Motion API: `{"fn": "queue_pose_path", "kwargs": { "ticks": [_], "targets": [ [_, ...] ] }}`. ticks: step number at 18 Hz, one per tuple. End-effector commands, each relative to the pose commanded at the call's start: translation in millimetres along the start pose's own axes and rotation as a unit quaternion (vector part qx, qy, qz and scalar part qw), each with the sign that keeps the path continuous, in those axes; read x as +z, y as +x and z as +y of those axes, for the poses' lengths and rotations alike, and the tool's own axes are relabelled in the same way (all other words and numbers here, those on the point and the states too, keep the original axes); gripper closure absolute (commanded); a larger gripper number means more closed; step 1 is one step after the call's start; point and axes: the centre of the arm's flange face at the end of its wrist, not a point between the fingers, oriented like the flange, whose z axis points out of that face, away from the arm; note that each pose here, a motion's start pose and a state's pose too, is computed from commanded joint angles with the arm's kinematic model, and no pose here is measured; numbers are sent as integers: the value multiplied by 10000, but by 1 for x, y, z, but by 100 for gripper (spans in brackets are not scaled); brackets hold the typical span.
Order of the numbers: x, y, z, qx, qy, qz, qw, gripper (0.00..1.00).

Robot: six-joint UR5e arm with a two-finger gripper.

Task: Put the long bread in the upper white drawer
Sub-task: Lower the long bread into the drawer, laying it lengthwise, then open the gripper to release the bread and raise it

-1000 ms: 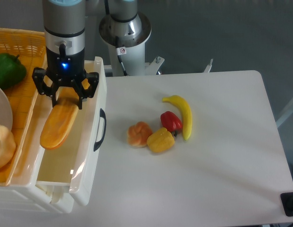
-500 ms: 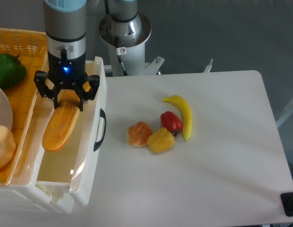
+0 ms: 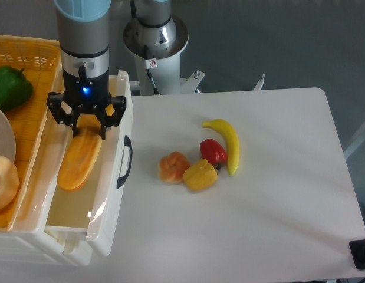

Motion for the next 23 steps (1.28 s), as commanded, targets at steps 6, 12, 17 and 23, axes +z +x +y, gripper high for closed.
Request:
{"fn": "queue_pose_path", "kwargs": {
  "ticks": [6,12,17,23],
  "targets": [
    [-2,-2,-1,3,17,-12,10000,54],
    [-4,-5,-5,25,43,-291,9996,30],
    [-8,-5,-4,30,77,-348,9994,23],
    [-19,-4,-5,39,183,-371,9991,10]
  ]
}}
